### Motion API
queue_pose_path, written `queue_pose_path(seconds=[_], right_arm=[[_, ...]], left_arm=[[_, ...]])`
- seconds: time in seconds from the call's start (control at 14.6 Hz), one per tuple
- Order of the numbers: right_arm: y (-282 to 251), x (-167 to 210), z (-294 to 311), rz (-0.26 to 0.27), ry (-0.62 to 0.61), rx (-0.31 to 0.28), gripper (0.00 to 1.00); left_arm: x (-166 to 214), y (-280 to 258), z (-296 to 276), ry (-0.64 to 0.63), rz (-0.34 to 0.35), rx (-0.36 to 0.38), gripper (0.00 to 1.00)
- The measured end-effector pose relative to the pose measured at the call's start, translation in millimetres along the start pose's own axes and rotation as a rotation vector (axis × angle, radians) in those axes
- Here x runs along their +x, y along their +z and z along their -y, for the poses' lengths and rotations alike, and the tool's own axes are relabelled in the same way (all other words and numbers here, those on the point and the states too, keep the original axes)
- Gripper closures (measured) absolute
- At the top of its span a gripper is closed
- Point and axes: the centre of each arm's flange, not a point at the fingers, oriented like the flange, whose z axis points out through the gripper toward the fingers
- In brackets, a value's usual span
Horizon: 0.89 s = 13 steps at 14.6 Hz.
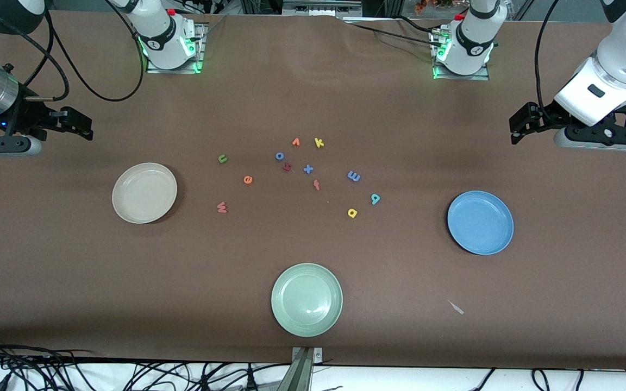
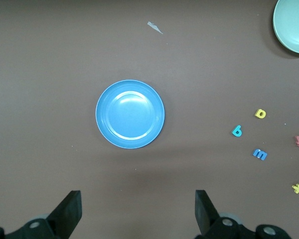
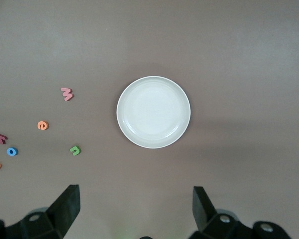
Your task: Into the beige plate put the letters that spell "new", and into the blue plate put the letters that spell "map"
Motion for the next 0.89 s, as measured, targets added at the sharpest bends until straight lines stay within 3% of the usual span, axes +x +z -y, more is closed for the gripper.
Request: queue_pose_path(seconds=[0.89], right_arm=[[0.1,0.0,0.0,0.0,0.0,0.0,0.0]], left_arm=[[0.2,0.4,2.5,-0.005,0.001,0.0,0.0]])
